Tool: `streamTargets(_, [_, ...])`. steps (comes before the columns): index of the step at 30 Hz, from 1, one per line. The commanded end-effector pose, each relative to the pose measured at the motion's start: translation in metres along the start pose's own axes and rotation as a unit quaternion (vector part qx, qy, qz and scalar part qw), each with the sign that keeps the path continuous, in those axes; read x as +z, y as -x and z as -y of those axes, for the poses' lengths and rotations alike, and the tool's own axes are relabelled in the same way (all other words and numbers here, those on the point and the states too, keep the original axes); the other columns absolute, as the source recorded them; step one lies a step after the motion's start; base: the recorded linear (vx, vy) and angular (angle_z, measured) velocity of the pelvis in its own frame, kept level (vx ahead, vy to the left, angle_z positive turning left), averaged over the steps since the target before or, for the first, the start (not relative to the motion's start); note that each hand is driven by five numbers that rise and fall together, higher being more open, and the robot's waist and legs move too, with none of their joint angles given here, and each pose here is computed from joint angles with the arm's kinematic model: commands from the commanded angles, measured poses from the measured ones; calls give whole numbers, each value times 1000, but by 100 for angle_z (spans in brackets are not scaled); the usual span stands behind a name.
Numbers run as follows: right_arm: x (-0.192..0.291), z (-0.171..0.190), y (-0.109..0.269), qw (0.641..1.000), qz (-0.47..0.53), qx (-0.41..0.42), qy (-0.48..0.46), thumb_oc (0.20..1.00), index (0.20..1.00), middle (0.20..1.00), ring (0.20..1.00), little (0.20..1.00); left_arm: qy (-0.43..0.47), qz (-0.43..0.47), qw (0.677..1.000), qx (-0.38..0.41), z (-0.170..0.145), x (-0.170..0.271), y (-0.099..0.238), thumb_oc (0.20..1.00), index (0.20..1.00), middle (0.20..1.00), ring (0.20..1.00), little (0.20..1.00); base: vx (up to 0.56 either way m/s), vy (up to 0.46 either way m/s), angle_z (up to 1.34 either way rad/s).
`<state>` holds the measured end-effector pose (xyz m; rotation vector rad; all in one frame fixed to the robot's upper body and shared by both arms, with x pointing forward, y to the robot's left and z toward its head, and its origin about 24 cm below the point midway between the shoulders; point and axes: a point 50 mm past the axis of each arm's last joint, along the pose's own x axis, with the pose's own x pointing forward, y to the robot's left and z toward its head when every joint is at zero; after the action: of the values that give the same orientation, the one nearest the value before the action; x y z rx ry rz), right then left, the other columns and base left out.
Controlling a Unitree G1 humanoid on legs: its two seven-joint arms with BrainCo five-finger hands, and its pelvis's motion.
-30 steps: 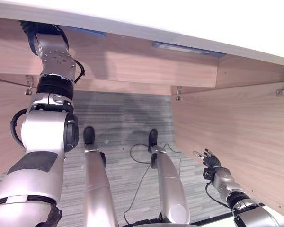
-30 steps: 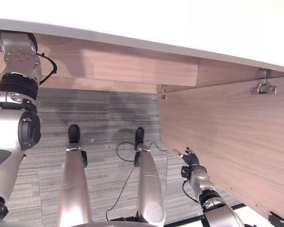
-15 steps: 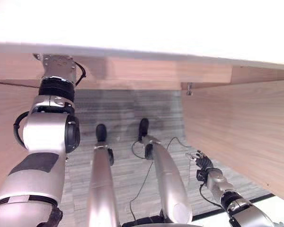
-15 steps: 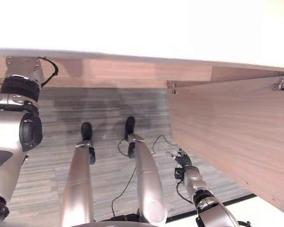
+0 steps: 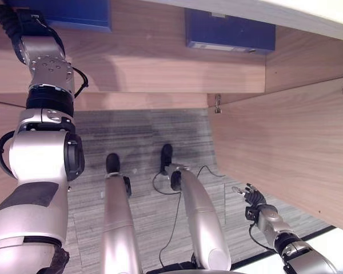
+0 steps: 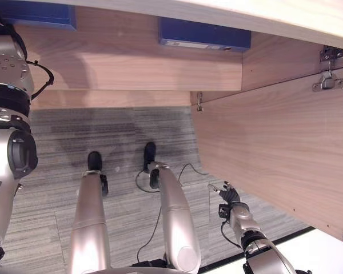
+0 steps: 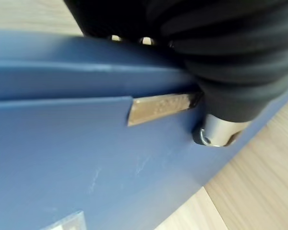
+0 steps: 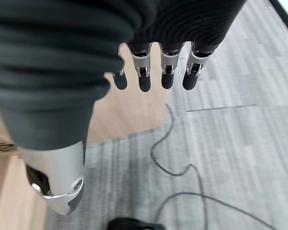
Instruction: Put the empty folder in the office cabinet
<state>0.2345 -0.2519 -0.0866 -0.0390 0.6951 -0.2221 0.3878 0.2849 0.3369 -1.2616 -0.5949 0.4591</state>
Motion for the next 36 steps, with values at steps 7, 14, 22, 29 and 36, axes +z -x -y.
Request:
streamTargets(7, [-29,28,12,999,-39,-29,15,1000,1000,1000,1000,1000,-33,8,998,-54,22,6,0,200,200,200,200,200,23,-61,7])
streamTargets(14, [-25,27,10,999,-31,-32,5,1000,1000,1000,1000,1000,-49,12,999,-17,4,20,-10,200,200,200,200,200,30,-6,1])
streamTargets(22, [-16,28,7,999,-21,-35,3,1000,1000,1000,1000,1000,-52,-2,999,4,-11,18,-12,200,200,200,200,200,10,17,-6])
streamTargets(29, [-15,35,8,999,-20,-43,7,1000,1000,1000,1000,1000,-54,-7,998,-10,-3,13,-9,200,200,200,200,200,-4,-10,3])
streamTargets(36, [-13,40,8,999,-17,-49,6,1000,1000,1000,1000,1000,-65,0,998,3,-7,19,-12,1000,1000,1000,1000,1000,-4,-3,1])
